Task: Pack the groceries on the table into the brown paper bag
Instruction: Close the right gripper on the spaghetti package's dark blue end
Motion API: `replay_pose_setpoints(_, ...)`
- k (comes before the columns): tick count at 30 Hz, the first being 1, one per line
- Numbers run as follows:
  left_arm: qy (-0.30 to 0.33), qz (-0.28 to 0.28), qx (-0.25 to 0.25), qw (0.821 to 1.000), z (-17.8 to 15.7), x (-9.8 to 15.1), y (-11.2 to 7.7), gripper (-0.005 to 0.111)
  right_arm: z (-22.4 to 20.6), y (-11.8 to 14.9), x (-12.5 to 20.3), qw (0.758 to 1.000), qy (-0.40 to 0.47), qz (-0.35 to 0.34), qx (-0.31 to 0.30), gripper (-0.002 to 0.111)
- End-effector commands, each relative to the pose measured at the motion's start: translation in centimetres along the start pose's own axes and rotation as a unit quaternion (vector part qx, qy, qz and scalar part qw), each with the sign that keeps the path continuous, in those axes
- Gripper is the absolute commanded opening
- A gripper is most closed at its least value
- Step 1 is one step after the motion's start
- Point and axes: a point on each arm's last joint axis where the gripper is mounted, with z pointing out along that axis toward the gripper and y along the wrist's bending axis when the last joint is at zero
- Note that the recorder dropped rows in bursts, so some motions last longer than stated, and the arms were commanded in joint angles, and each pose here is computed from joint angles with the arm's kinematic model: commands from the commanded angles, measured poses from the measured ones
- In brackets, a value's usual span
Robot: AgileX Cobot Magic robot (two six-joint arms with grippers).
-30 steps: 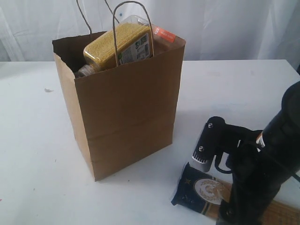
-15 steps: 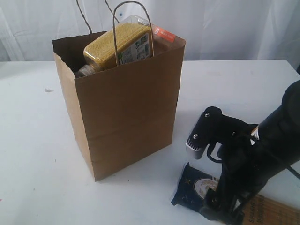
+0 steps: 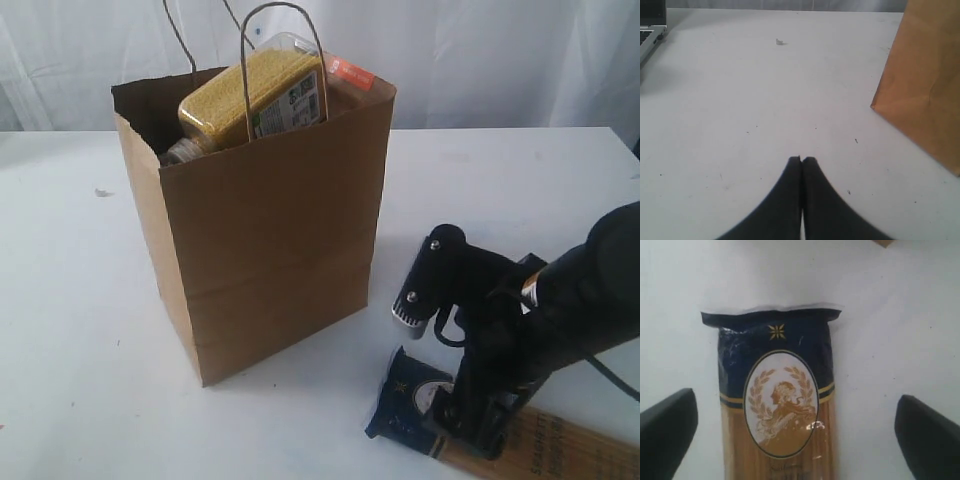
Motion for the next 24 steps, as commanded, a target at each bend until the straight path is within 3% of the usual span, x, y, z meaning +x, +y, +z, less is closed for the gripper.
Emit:
replay_pose_setpoints(1, -0.002, -0.002, 0.002, 1.000, 0.0, 0.1, 0.0, 0.000, 1.5, -0.4, 0.1, 0.999, 0.019, -0.028, 0.011, 0.105)
replay_pose_setpoints(24, -0.002, -0.002, 0.002, 1.000, 0.0, 0.1, 0.0, 0.000, 4.8, 0.0, 1.1, 0.994, 0.099, -0.010, -0.049, 0.105)
